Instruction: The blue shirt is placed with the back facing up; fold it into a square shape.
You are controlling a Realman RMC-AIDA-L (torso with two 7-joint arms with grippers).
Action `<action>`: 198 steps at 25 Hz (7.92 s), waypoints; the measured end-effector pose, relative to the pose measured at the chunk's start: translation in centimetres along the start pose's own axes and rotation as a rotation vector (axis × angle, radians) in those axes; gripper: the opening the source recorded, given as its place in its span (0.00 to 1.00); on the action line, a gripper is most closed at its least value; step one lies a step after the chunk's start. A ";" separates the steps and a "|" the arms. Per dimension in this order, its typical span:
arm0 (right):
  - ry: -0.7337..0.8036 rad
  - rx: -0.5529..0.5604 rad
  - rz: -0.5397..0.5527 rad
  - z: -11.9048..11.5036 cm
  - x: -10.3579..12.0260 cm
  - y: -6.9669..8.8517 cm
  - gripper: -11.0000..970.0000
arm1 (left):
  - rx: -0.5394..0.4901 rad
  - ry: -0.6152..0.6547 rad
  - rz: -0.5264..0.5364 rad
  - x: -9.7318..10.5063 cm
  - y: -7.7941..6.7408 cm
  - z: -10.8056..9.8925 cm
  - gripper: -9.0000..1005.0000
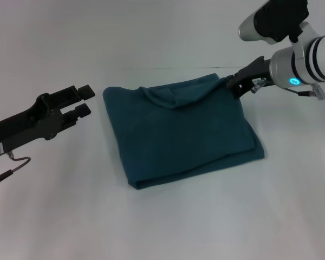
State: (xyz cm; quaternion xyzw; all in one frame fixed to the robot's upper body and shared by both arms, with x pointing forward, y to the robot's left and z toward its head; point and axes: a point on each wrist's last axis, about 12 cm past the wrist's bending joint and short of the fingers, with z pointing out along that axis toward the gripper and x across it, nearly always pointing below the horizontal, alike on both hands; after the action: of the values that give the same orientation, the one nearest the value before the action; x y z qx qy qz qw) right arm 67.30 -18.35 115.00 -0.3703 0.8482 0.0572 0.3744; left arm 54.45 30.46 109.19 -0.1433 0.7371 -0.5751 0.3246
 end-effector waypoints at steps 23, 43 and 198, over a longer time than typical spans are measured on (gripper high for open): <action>0.037 0.039 0.016 1.3 1.2 0.1 0.04 | 0.009 -0.004 0.007 -0.5 -0.4 0.6 0.60; 0.016 0.097 0.144 0.8 0.5 -1.1 0.42 | 0.016 -0.018 0.002 -0.6 -0.4 0.5 0.60; 0.119 -0.279 0.555 -2.0 8.5 -1.2 0.72 | 0.090 0.013 0.018 -0.3 -1.4 -0.1 0.60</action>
State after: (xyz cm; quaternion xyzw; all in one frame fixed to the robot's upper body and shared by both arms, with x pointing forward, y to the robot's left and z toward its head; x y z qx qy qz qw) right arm 63.16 -24.96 110.92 -0.1752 0.9213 0.2512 0.2396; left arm 54.37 30.33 110.59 -0.1180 0.7140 -0.6056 0.3310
